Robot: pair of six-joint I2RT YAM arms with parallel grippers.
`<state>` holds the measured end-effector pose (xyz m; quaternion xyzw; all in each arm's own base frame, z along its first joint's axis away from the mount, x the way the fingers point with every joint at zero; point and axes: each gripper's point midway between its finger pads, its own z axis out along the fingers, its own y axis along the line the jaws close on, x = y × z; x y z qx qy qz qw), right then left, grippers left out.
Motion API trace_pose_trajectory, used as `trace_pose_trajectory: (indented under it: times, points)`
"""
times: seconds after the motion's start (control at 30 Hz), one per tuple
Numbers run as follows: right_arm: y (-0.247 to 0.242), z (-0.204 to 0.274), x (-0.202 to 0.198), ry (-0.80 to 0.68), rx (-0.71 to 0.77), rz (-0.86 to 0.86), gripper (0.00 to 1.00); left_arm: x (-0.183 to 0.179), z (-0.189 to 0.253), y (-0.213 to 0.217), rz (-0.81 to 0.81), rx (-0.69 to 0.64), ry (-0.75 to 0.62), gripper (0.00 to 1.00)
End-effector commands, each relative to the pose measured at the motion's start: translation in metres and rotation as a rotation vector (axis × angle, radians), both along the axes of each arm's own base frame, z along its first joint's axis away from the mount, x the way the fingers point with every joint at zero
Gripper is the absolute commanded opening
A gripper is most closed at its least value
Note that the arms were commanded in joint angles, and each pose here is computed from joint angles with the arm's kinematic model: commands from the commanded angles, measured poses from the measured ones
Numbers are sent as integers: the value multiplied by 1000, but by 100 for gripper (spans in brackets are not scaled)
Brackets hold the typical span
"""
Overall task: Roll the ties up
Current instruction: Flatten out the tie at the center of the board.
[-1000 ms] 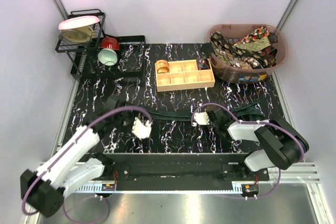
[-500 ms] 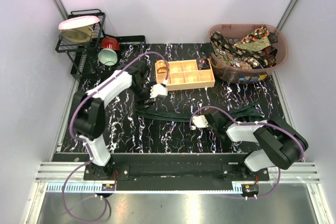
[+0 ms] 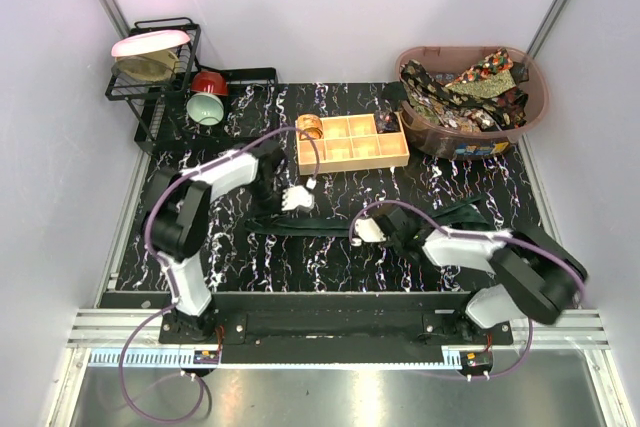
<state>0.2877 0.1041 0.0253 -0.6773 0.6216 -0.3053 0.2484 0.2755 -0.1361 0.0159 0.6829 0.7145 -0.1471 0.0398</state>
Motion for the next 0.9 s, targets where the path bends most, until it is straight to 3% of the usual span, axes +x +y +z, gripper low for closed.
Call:
trace_pose_trajectory:
  times: [0.0, 0.03, 0.17, 0.3, 0.37, 0.53, 0.67, 0.87]
  points:
    - [-3, 23, -43, 199, 125, -68, 57, -3, -17, 35, -54, 119, -159, 28]
    - [0, 27, -52, 237, 178, -86, 61, 5, -17, 33, -47, 103, -216, 22]
    - [-18, 54, -95, 394, 230, -144, 86, 0, -23, 43, -4, 114, -286, 17]
    - [-35, 71, -105, 497, 349, -232, 87, 7, -15, 45, -2, 94, -398, 16]
    - [-65, 71, -94, 490, 373, -334, 89, 7, -17, 49, -6, 107, -409, 16]
    - [-97, 71, -79, 589, 517, -368, 94, 10, -21, 59, 7, 124, -377, 16]
    - [-118, 69, -58, 715, 615, -485, 92, 15, -17, 57, 28, 114, -365, 17]
    - [-123, 30, -43, 757, 698, -604, 81, 19, -14, 56, 46, 112, -351, 17]
